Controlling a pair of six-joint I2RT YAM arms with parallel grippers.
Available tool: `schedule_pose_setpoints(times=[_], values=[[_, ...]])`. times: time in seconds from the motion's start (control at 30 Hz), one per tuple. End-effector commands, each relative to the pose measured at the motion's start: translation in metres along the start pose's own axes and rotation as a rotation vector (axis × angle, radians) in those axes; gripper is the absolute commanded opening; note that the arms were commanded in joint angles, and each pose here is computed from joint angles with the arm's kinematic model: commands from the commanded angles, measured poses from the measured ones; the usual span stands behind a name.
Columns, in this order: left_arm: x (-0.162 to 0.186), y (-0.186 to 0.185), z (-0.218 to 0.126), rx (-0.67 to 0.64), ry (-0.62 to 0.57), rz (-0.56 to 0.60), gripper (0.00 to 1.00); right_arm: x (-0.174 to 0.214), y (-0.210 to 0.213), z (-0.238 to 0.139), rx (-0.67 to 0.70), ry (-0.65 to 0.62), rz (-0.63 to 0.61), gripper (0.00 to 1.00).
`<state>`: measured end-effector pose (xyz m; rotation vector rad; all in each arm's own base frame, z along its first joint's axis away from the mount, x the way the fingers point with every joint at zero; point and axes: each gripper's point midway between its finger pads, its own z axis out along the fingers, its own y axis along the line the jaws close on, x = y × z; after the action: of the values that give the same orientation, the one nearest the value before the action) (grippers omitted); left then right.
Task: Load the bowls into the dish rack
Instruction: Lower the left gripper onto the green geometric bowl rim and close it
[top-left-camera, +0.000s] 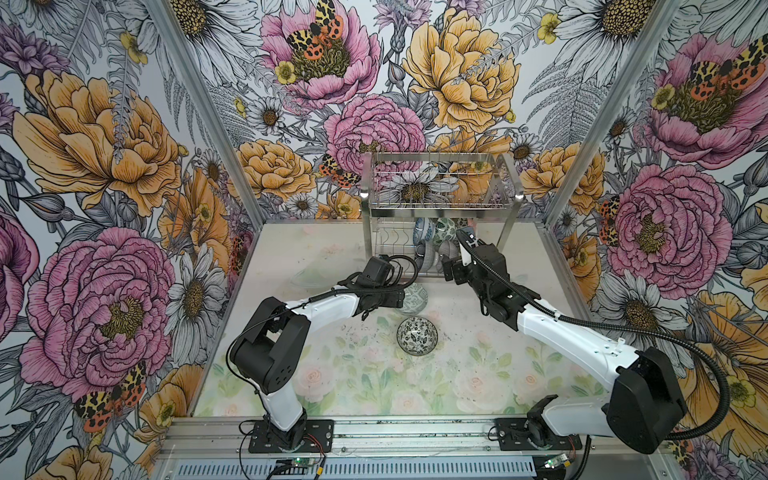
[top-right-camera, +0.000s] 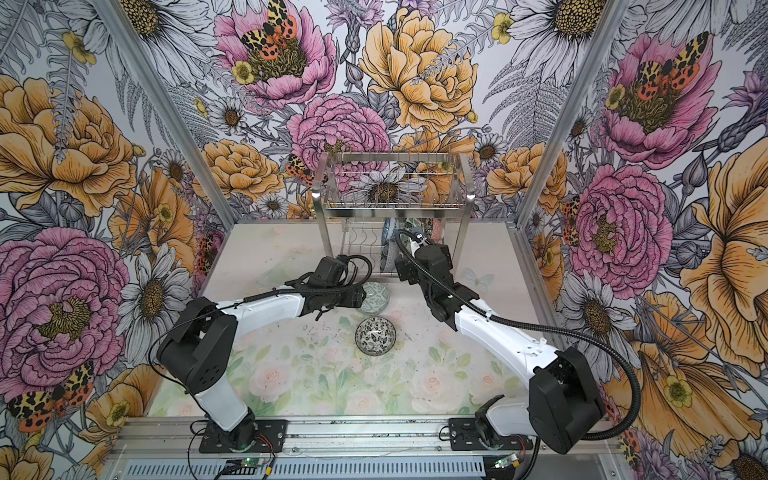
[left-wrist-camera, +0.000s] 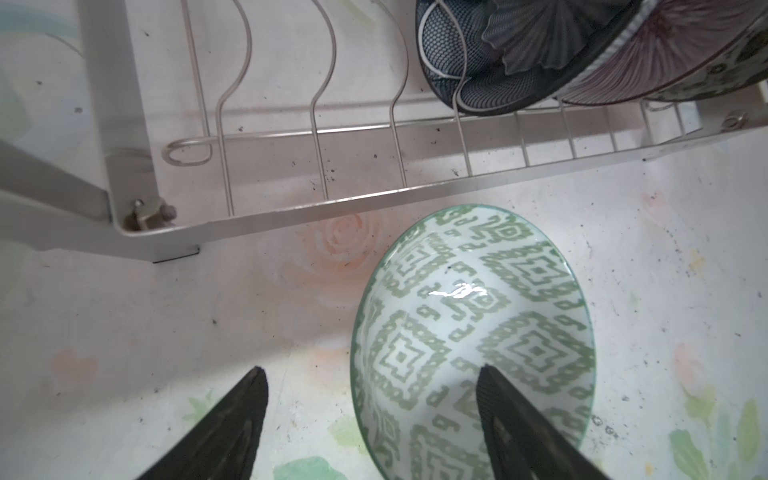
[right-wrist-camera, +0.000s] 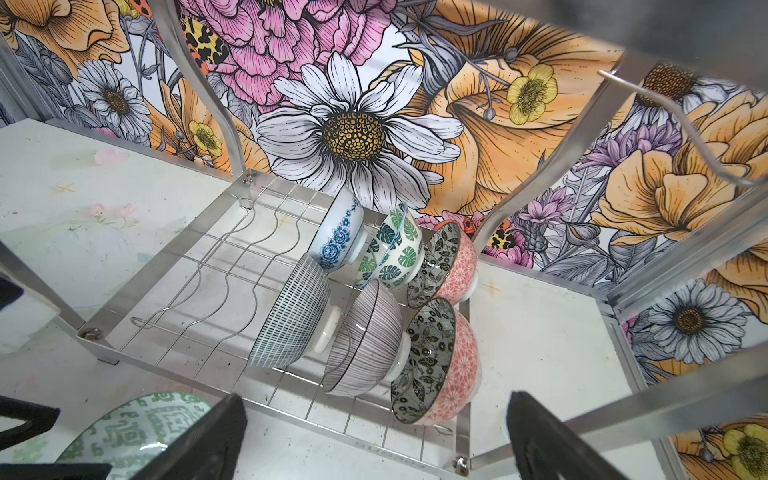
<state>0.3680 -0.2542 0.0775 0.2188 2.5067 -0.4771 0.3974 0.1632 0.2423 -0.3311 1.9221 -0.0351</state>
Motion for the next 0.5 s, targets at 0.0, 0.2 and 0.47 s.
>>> schedule_pose_setpoints(times=[0.0, 0.2, 0.47], values=[[-0.009, -0.013, 0.003, 0.041, -0.012, 0.006, 0.71, 0.002, -0.003, 0.0, -0.005, -0.001, 0.021, 1.0], [-0.003, -0.011, 0.013, 0.035, 0.014, 0.0, 0.58, 0.003, -0.003, 0.0, -0.006, 0.003, 0.02, 0.99], [-0.001, -0.009, 0.019, 0.029, 0.025, 0.0, 0.43, 0.005, -0.005, 0.0, -0.003, 0.006, 0.025, 0.99]])
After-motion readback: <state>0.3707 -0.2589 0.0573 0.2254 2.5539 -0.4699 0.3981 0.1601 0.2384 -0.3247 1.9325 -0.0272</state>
